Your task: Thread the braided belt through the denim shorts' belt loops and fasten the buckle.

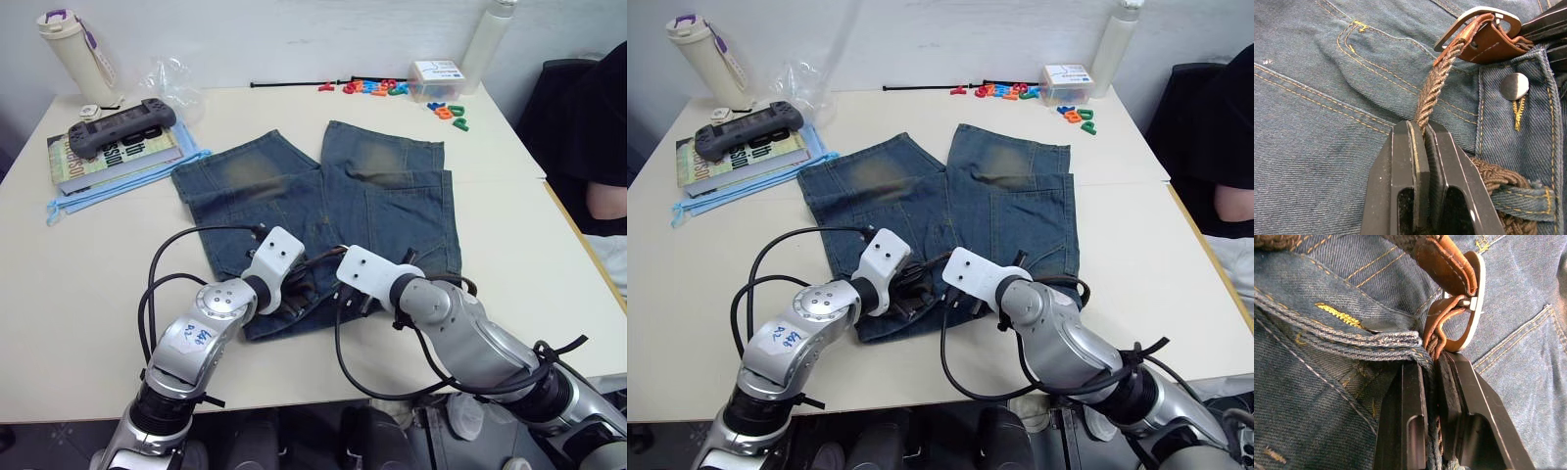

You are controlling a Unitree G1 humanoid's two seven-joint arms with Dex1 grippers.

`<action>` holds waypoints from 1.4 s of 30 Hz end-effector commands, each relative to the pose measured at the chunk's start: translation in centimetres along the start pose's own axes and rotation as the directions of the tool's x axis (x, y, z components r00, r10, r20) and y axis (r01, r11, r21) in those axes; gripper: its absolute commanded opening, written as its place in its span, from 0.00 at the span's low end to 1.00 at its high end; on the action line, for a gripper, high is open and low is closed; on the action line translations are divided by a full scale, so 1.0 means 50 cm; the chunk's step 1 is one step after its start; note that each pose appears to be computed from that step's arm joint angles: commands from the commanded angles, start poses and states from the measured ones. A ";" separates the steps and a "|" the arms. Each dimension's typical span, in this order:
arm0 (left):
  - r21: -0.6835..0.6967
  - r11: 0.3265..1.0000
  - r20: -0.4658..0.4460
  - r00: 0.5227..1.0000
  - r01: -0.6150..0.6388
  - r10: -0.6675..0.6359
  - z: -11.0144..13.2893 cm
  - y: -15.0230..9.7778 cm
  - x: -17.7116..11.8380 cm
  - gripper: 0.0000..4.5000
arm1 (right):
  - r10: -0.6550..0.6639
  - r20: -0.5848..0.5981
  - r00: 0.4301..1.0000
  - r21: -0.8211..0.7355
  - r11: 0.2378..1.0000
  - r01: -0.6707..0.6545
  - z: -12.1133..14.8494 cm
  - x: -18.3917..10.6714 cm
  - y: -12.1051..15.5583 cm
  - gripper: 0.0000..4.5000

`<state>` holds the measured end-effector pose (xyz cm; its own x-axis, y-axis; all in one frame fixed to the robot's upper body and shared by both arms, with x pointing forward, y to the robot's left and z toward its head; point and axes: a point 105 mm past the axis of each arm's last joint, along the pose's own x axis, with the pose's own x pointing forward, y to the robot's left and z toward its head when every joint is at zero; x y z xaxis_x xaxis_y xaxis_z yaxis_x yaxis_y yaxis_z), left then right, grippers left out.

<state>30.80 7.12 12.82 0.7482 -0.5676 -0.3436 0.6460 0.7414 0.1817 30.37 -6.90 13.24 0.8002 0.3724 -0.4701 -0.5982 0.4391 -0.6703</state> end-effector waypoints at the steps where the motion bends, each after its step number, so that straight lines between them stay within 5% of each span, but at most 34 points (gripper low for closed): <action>1: 0.075 0.993 0.081 0.992 0.086 -0.092 0.025 -0.027 -0.032 0.00 | 0.066 0.089 0.994 0.049 0.996 -0.071 0.037 -0.002 0.031 0.01; 17: 0.044 0.999 -0.052 0.998 -0.032 0.034 -0.049 0.017 -0.096 0.00 | -0.011 0.098 0.995 0.237 0.972 -0.013 0.039 0.000 -0.003 0.01; 42: 0.114 0.990 -0.029 0.996 -0.085 0.089 -0.019 0.024 -0.077 0.00 | -0.015 0.116 0.993 0.304 0.952 -0.021 0.063 -0.003 -0.001 0.01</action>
<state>28.58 11.06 12.67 0.7912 -0.4765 -0.3834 0.5937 0.7488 0.2947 30.39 -5.18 13.81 0.7896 0.4252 -0.4423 -0.6040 0.6655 -0.4385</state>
